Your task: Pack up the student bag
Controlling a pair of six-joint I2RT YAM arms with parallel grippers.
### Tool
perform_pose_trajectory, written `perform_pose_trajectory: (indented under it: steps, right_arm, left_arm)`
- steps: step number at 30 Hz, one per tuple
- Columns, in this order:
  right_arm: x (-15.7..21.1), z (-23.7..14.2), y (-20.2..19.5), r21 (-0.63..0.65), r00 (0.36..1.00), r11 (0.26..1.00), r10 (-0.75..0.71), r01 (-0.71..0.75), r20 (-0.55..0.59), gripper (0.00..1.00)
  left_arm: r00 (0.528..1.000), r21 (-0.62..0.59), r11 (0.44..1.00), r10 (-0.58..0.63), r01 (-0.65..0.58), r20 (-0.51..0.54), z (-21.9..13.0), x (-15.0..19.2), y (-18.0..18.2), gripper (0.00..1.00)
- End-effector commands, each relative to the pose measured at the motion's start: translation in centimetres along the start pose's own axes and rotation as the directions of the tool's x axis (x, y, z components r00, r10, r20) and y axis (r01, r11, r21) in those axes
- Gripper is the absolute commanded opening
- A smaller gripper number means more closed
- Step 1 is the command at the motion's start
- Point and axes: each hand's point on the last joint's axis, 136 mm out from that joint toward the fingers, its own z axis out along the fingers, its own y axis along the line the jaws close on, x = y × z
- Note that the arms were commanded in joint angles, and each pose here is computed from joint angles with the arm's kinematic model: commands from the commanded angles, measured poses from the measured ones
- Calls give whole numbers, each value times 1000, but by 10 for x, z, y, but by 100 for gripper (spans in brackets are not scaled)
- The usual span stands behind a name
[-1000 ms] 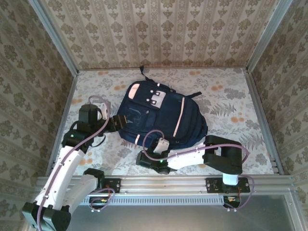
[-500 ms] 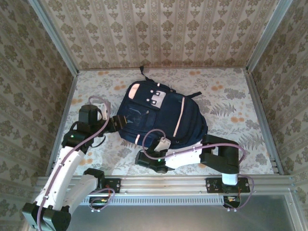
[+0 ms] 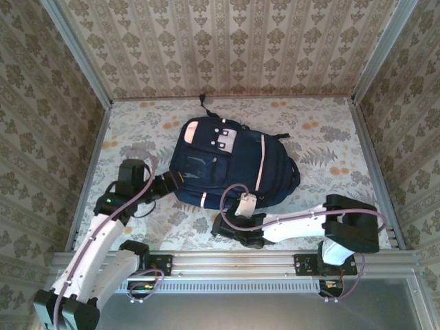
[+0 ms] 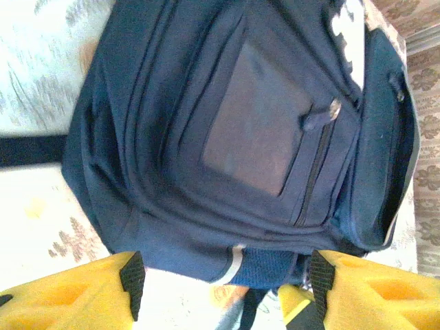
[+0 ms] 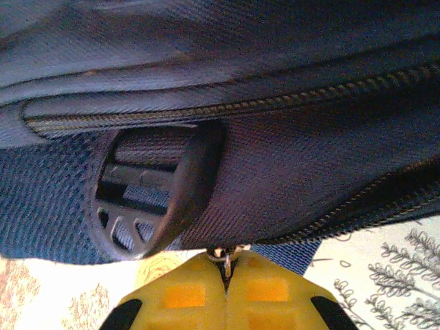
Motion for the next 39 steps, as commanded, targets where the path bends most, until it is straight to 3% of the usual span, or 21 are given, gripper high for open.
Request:
perform_pose_trajectory:
  steps: [1,11,16,19,24,32,36,39]
  right_arm:
    - [-5,-8,10,-102,989,984,-149,147,-16,0]
    - [8,-34,35,-348,857,818,-511,458,-71,0]
    - [13,-39,34,-377,782,743,-619,553,-73,0]
    - [10,-36,21,-327,762,740,-642,588,-83,0]
    - [7,-30,2,-274,788,782,-605,560,-113,0]
    - [13,-28,8,-305,810,803,-570,513,-137,0]
    - [20,-25,16,-327,826,819,-541,472,-161,0]
    - [22,-19,10,-288,826,832,-534,475,-181,0]
  left_arm:
    - [986,49,985,-167,166,9,7,18,-2,69]
    - [964,24,965,-262,261,49,38,49,14,76]
    - [961,15,964,-266,266,82,51,43,15,77]
    - [960,7,964,-265,266,95,59,41,15,77]
    - [961,-41,965,-255,260,106,73,43,20,76]
    - [955,-158,946,-265,285,133,88,46,34,76]
    - [951,-165,943,-265,290,156,92,44,33,62]
    - [946,-163,940,-270,299,178,90,40,32,39]
